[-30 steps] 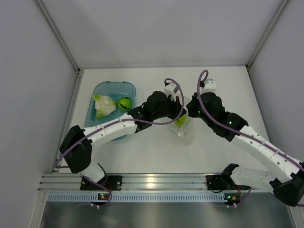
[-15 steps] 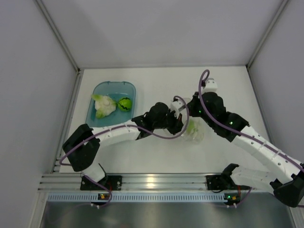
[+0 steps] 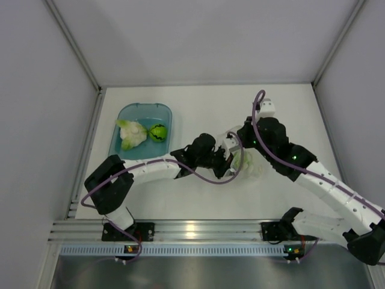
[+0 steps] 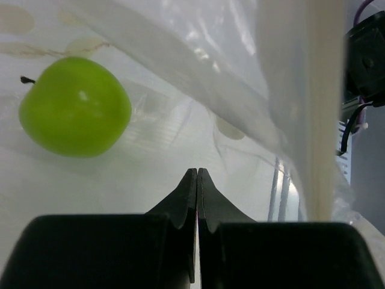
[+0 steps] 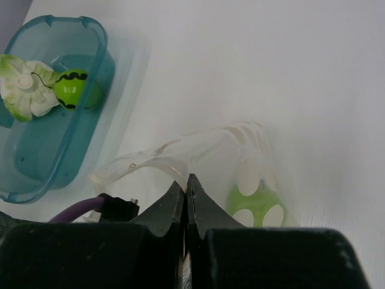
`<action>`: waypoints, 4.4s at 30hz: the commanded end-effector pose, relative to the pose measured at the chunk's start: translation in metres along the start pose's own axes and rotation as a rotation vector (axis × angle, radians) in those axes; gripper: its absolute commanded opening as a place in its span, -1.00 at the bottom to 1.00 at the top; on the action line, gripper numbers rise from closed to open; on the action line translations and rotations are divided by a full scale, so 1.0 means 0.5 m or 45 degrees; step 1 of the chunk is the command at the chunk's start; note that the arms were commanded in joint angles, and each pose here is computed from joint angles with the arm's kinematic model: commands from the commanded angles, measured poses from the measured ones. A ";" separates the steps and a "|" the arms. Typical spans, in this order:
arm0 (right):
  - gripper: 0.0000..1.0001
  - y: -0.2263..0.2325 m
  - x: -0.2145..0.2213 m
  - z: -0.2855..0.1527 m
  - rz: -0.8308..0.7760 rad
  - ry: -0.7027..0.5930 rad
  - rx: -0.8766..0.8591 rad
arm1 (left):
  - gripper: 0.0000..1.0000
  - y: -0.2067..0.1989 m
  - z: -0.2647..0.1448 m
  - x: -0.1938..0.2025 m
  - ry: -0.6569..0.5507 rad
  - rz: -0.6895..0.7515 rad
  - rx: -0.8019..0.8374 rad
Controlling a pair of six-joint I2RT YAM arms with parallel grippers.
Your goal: Open the zip-top bag and remove the fake food
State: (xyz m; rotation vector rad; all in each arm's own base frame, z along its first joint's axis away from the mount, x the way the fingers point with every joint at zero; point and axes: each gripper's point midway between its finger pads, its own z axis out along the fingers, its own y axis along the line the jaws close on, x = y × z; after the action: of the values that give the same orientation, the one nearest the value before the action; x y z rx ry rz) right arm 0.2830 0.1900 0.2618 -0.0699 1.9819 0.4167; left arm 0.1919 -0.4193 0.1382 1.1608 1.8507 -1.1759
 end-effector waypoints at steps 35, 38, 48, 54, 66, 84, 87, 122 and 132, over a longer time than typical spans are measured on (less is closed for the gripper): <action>-1.00 0.004 0.038 -0.065 0.393 -0.122 -0.188 | -0.26 0.195 0.030 -0.099 -0.011 -0.524 -0.731; -1.00 -0.020 0.035 -0.072 0.376 -0.148 -0.122 | -0.18 0.186 0.050 -0.080 0.041 -0.536 -0.676; -1.00 -0.039 0.060 -0.052 0.336 -0.123 -0.057 | 0.28 0.157 0.094 -0.030 0.208 -0.524 -0.567; -1.00 -0.059 0.073 -0.042 0.312 -0.124 0.004 | 0.30 0.119 0.109 -0.033 0.226 -0.570 -0.456; -1.00 -0.100 0.093 -0.064 0.281 -0.149 0.077 | 0.48 0.055 0.186 -0.006 0.288 -0.614 -0.359; -1.00 -0.125 0.122 -0.069 0.273 -0.139 0.123 | 0.63 -0.006 0.289 0.059 0.348 -0.562 -0.393; -1.00 -0.127 0.127 -0.067 0.271 -0.134 0.126 | 0.63 -0.010 0.292 0.069 0.351 -0.577 -0.415; -1.00 0.012 0.126 0.046 0.363 -0.033 -0.203 | 0.59 0.078 -0.050 0.026 0.293 -0.514 -0.864; -1.00 -0.122 0.191 0.024 0.275 0.058 -0.025 | 0.60 0.068 -0.014 -0.018 0.188 -0.518 -0.898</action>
State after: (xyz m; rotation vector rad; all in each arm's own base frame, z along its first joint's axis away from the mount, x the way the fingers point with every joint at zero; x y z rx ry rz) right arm 0.2698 0.1783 0.1831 0.1426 1.9588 0.7293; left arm 0.2183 -0.3782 0.0870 0.5545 2.5307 -0.3723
